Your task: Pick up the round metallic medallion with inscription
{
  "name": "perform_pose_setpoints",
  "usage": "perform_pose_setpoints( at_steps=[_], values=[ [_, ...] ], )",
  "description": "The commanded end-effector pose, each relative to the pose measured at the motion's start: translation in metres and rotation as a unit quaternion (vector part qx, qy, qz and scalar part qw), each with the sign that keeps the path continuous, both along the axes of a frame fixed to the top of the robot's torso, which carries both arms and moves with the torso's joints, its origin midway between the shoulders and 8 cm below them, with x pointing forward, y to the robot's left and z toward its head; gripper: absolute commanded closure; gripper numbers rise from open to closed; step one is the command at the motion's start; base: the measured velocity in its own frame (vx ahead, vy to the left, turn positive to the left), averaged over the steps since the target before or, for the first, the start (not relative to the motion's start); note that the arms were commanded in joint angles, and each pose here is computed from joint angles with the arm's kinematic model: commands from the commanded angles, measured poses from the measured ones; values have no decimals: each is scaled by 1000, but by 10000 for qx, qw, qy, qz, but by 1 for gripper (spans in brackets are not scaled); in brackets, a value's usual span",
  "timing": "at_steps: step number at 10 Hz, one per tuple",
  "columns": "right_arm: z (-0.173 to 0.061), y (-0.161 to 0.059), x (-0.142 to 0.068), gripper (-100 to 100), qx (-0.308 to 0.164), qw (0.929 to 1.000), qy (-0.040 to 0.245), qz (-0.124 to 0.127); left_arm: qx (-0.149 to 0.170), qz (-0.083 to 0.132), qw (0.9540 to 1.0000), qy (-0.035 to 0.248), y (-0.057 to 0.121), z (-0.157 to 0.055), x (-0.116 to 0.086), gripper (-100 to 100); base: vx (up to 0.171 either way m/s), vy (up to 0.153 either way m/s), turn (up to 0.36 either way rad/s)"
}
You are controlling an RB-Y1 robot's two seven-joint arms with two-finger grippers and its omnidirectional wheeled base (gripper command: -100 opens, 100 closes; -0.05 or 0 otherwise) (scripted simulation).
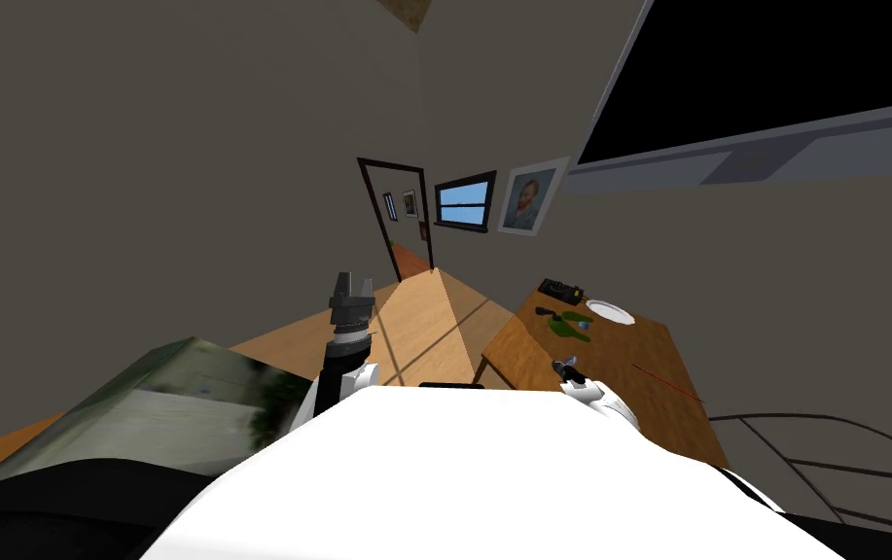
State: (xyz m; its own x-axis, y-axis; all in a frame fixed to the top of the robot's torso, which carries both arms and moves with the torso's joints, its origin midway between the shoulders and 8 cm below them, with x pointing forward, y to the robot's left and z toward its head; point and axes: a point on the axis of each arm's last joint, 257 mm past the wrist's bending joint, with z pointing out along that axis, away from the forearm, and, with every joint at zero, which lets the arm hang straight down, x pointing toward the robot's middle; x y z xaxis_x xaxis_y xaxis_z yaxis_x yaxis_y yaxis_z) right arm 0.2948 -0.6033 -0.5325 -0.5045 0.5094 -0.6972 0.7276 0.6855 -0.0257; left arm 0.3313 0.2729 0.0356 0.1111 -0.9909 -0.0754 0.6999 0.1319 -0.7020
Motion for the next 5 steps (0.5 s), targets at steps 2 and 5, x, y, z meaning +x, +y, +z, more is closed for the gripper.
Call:
perform_pose_setpoints(
  at_steps=[2, 5],
  values=[
    [1, -13, -10, 100, -1, 10000, -5, -51, 0, 0, 10000, 0, 0, 0, 0, 0, -3, 33, 14],
    [10, -46, -36, 100, -53, 9998, 28, -170, 0, 0, 10000, 0, 0, 0, 0, 0, -5, 58, 36]
  ],
)
